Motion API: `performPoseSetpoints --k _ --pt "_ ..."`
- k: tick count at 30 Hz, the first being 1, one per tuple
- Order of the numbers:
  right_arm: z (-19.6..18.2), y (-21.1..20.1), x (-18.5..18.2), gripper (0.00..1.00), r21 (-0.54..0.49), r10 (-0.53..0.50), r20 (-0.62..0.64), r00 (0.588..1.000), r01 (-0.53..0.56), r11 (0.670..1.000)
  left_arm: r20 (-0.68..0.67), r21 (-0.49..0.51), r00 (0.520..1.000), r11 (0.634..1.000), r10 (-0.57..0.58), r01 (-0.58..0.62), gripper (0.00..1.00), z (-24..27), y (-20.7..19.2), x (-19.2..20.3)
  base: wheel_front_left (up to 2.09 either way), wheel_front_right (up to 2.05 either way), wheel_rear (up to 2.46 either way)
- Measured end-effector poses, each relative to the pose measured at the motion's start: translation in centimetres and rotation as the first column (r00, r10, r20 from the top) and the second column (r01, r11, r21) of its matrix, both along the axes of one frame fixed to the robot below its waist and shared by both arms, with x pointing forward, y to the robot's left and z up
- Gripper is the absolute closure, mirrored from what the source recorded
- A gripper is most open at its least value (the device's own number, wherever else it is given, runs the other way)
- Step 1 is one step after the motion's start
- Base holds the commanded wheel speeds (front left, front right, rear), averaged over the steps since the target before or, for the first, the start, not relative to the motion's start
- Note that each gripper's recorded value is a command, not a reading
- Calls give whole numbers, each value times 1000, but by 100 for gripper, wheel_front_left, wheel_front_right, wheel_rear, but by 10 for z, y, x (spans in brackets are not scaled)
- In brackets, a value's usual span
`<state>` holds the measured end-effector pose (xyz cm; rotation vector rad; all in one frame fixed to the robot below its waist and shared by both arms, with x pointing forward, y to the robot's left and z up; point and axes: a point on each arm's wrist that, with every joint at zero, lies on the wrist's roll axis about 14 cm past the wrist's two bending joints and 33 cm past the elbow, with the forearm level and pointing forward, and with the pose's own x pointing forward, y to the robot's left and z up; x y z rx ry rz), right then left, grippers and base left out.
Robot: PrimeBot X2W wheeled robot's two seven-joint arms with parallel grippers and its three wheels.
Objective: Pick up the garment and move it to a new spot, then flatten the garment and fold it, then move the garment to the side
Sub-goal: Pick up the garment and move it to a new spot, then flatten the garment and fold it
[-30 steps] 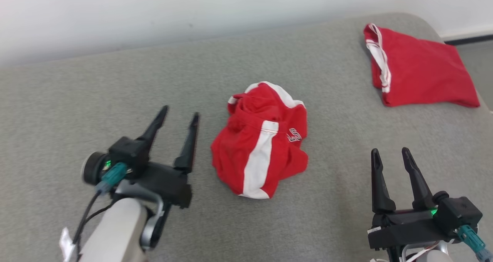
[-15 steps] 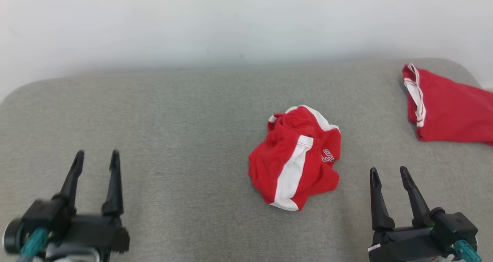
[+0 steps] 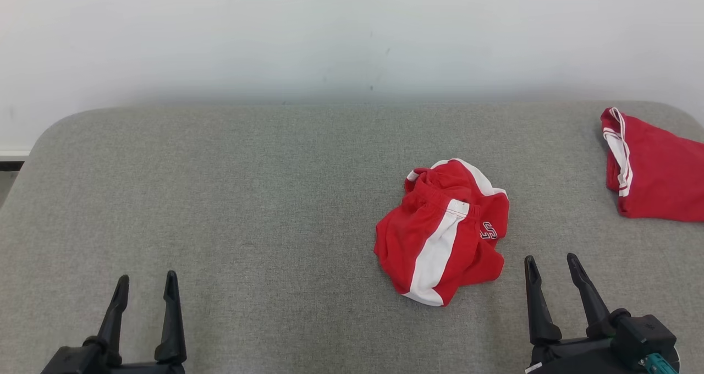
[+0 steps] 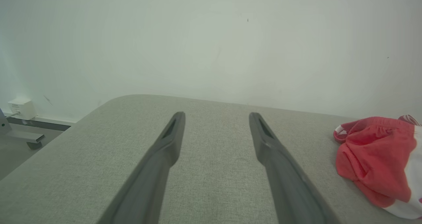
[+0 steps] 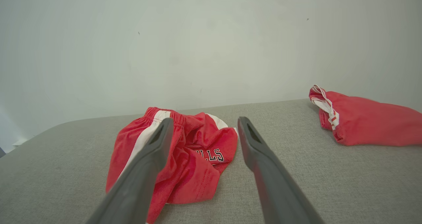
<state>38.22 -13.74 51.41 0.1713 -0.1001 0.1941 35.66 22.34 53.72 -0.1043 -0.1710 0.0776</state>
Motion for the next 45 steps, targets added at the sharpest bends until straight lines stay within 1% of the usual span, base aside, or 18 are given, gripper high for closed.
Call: performPoseSetpoints --k 8,29,33,37,41,45 --pt "-6 -1 -1 0 2 1 -19 1000 -1 1000 -9 -4 1000 1000 11 -11 0 -5 2 -2 0 0 0" --pt "-10 -2 -3 0 6 -3 -32 999 3 1000 -26 0 1000 1000 -11 11 0 -13 -4 -1 0 0 0" --pt "-8 7 1 0 -1 30 -28 999 -30 1000 -30 -2 999 1000 -13 13 0 -14 -5 -1 0 0 0" --pt "-4 21 14 0 -33 88 -19 996 -89 995 -29 -8 1000 1000 -8 8 0 -15 -4 0 0 0 0" --pt "-5 29 32 0 -72 131 -33 991 -133 989 -42 -12 999 1000 11 -11 0 -19 1 -3 0 0 0" --pt "-14 35 48 0 -99 157 -74 985 -164 982 -49 -17 998 999 33 -34 0 -21 8 -5 0 0 0"
